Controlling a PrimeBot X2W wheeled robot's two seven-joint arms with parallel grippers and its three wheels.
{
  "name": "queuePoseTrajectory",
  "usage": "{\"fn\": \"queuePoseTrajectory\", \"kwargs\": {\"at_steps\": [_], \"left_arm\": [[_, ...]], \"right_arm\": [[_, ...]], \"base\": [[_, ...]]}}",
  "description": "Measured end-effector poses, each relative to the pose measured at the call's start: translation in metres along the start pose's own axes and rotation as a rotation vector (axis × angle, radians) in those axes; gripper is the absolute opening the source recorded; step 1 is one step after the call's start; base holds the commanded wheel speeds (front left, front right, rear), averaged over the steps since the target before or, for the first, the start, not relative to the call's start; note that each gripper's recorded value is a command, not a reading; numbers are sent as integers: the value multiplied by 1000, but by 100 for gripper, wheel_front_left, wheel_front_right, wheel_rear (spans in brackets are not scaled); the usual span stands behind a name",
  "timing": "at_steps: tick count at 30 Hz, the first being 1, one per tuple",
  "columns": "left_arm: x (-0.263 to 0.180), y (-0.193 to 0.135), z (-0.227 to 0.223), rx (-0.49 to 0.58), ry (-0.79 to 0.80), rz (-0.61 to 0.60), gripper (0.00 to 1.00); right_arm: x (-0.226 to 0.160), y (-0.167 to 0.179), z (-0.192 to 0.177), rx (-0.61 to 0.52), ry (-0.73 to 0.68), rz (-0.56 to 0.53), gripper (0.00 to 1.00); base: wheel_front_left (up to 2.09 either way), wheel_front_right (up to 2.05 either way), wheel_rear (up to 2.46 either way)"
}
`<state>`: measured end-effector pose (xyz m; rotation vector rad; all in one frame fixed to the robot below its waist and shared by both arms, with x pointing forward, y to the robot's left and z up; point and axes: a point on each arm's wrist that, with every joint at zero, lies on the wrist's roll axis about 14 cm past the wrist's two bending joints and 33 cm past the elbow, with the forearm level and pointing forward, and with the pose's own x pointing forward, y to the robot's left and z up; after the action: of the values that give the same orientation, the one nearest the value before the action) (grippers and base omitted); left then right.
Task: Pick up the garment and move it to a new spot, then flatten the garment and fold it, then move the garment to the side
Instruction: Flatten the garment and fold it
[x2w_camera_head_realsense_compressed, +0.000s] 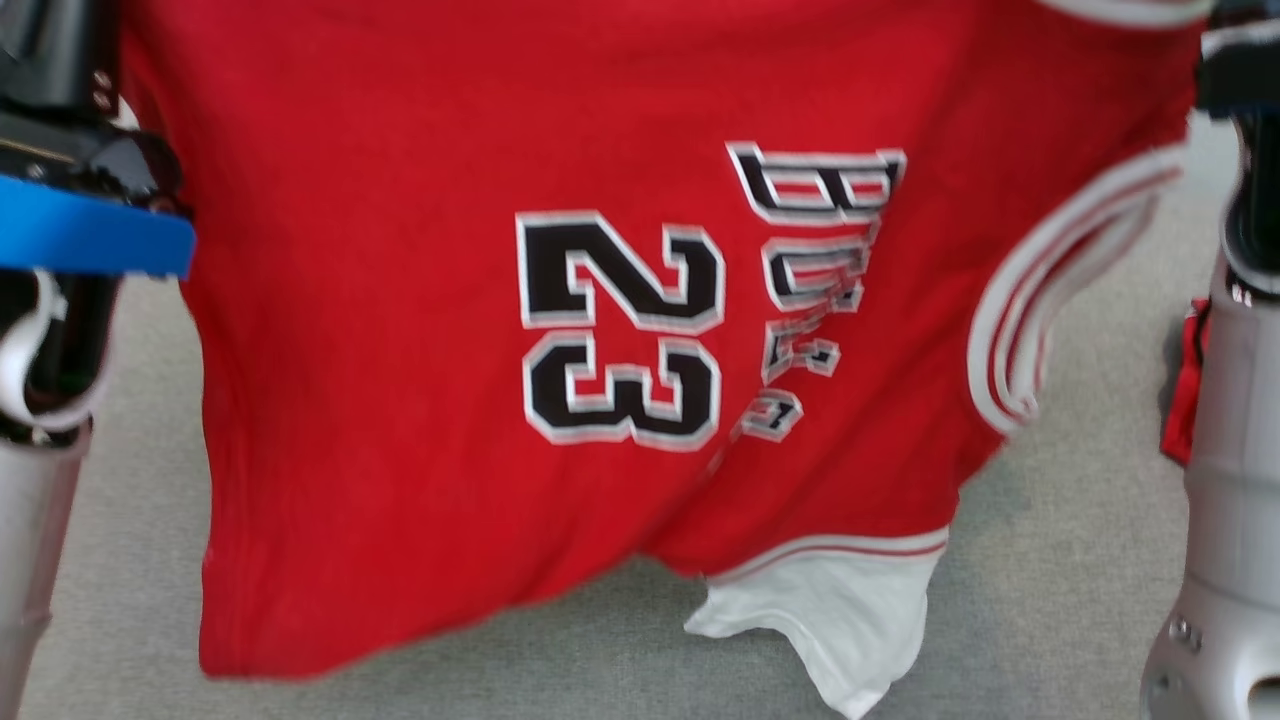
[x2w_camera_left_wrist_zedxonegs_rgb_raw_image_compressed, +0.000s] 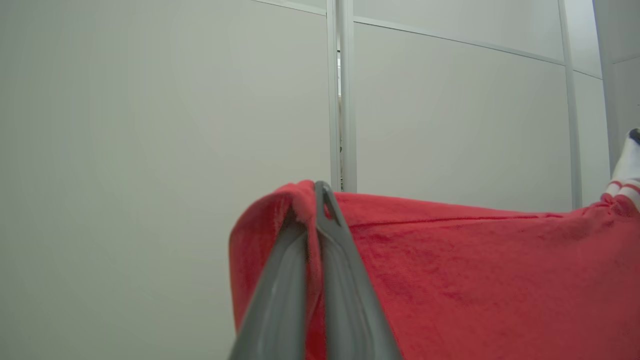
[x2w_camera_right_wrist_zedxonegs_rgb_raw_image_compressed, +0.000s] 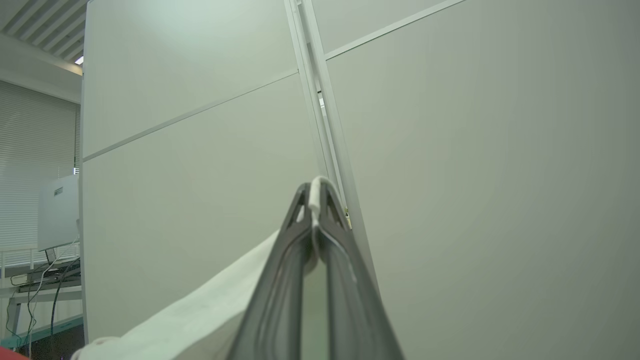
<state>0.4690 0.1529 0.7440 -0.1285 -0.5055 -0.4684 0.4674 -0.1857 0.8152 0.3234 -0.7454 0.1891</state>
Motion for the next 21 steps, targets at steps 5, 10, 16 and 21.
{"fn": "queuePoseTrajectory", "kwargs": {"at_steps": [5,10,16,21], "left_arm": [[29,28,-50,-10,54,57,0],[66,36,-62,19,-1,51,0],[65,28,-103,-39,70,44,0],[22,22,-166,-170,206,105,0]], "right_arm": [[33,-19,-43,-98,57,-22,0],[73,-34,-37,-142,-67,-54,0],[65,-46,-54,-93,-64,-86,0],[-21,-85,-110,-37,105,-197,0]], "base": [[0,0,0],[0,0,0],[0,0,0],[0,0,0]]}}
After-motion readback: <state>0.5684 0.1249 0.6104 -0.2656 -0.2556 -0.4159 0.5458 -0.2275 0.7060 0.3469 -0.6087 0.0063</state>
